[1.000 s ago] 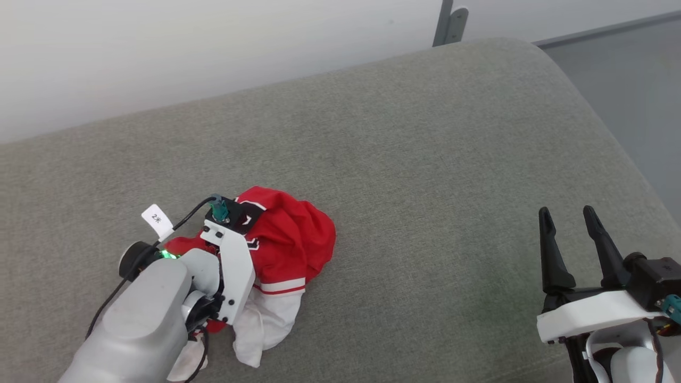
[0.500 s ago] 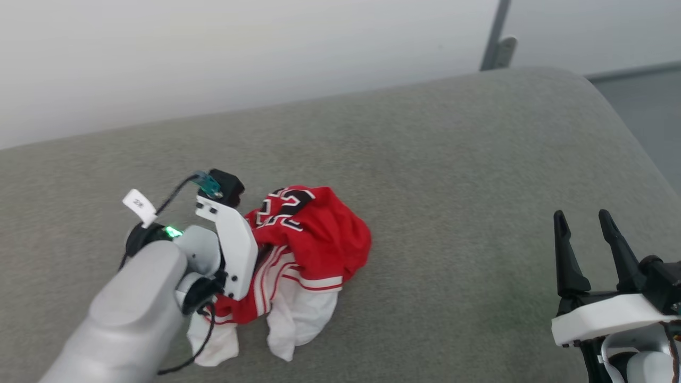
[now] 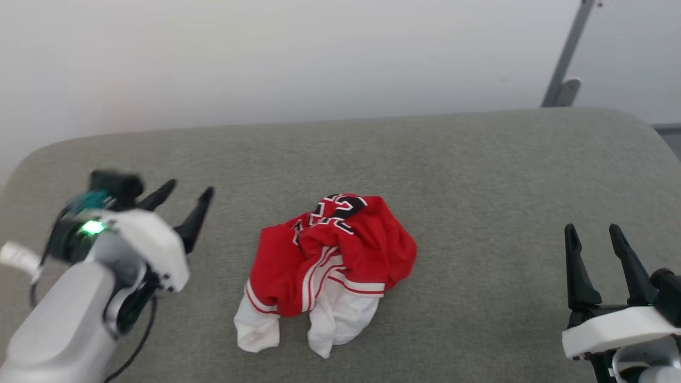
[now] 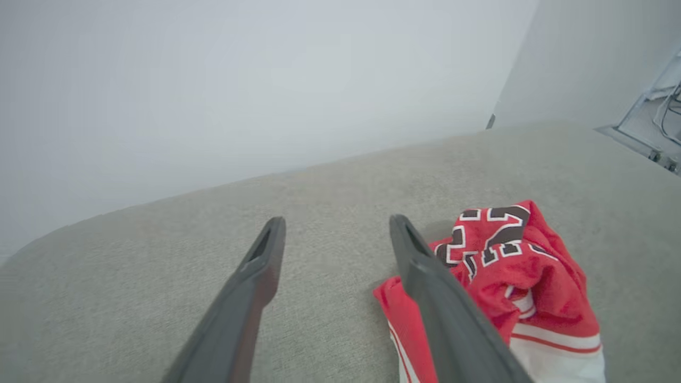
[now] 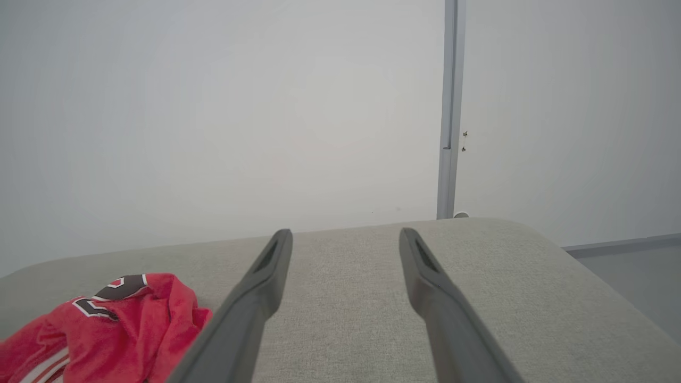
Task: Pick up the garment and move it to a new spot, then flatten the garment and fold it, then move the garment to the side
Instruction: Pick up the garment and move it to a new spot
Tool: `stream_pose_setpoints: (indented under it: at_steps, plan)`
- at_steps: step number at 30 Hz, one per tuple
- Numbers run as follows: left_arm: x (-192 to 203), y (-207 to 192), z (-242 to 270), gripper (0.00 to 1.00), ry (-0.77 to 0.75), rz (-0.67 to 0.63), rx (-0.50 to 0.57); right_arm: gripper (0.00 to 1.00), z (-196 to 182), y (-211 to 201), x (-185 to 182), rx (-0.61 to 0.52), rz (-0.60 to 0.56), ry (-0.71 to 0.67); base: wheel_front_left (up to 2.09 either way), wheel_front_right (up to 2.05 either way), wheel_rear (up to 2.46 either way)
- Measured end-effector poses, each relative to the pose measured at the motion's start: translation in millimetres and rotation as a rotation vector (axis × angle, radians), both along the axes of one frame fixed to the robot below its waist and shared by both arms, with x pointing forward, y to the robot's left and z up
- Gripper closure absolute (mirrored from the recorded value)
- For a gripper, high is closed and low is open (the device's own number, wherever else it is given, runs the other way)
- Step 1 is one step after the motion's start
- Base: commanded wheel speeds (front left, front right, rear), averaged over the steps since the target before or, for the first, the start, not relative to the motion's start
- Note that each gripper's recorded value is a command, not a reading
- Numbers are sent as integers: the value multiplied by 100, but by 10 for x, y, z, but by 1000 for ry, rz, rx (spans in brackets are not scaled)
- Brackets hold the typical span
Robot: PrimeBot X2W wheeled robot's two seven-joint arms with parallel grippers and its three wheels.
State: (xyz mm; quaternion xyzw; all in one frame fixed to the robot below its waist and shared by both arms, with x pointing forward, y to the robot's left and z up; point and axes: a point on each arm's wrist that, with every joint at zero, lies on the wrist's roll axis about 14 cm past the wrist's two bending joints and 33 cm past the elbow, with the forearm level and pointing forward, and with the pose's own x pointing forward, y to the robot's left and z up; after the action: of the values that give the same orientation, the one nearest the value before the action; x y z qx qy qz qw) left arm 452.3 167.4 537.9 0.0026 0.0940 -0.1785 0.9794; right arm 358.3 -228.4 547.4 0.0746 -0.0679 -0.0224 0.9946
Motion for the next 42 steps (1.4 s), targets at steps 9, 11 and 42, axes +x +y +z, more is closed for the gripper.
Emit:
stream_pose_setpoints:
  at_steps: [9,11,42]
  plan:
    - [-396,654,86,0,-166,206,-80,0,3,103,28,-4,35,2,0,0,0]
    - [-488,749,70,0,-177,240,-96,0,1,120,24,-5,40,2,0,0,0]
    - [-1160,1151,-290,0,-171,412,-161,0,-222,40,-150,32,-1,34,0,0,0]
